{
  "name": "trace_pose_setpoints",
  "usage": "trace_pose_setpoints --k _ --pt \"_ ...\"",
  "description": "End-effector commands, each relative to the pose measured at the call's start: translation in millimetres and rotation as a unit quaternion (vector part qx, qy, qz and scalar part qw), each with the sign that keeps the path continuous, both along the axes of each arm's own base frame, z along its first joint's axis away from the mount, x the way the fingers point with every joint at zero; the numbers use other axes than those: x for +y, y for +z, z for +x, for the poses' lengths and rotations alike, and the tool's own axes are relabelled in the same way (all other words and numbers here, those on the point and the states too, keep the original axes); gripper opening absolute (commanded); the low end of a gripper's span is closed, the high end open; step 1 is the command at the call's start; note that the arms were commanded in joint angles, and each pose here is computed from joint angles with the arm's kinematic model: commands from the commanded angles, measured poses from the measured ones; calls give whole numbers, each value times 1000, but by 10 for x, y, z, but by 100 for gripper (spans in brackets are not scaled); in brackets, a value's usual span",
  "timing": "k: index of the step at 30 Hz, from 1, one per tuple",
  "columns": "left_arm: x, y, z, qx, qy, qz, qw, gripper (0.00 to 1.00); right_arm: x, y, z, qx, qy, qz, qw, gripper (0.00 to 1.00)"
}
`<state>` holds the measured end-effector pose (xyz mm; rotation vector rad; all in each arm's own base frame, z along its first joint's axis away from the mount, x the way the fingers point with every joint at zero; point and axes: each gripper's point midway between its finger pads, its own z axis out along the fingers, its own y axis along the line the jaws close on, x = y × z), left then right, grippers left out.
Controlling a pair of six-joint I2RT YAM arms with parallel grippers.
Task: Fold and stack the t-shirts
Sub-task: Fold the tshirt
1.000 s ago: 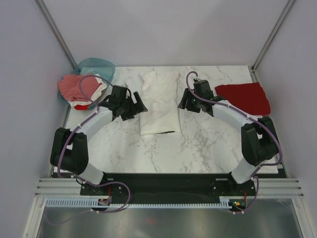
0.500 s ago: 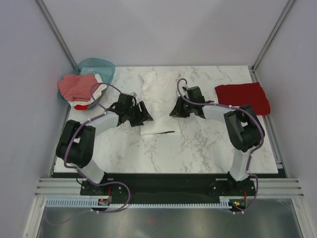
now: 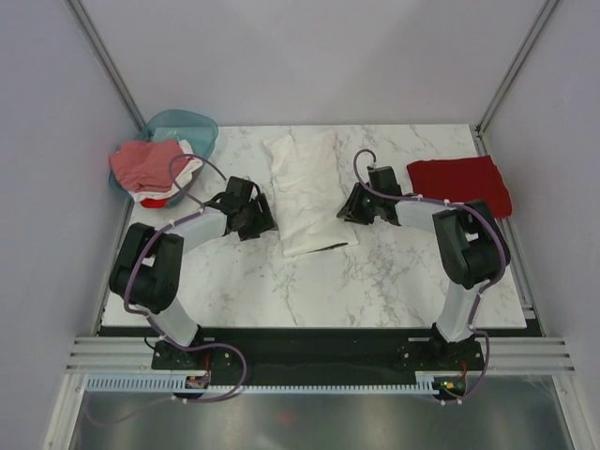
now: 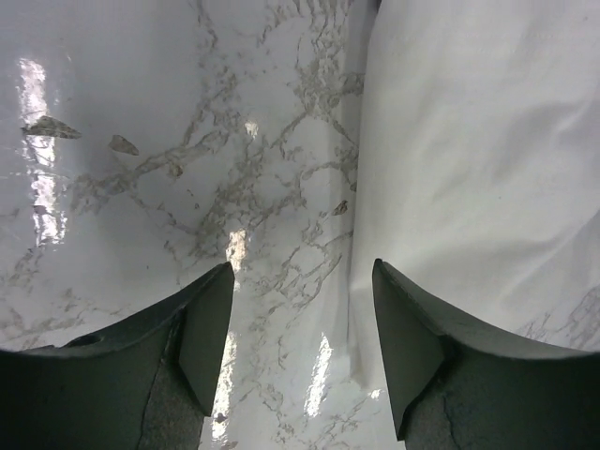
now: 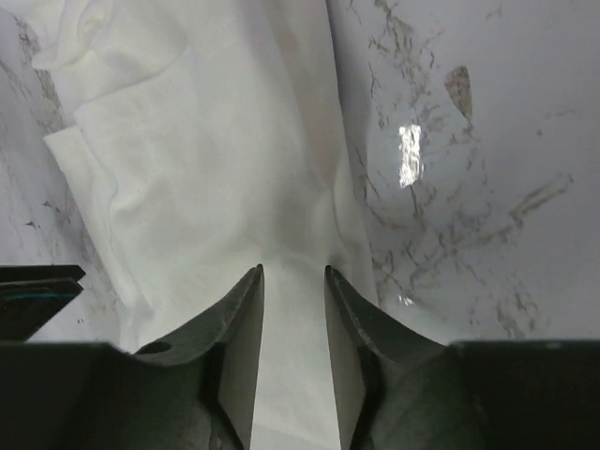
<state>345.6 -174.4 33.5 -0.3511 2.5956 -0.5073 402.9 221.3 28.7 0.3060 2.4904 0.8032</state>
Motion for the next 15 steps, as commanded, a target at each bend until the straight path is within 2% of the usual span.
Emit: trace_pose_setpoints --k 1,2,5,15 --pt "77 243 39 -54 -2 25 998 69 -118 321 -3 -53 -15 -22 998 42" --pt "57 297 27 -63 -8 20 998 70 -133 361 -7 -62 -15 -28 998 50" --pt "-9 338 -21 -69 -24 3 997 73 -137 488 -84 -85 -13 -40 996 58" --pt "-226 345 -148 -61 -62 -19 996 74 -457 315 -373 -55 -43 -111 991 58"
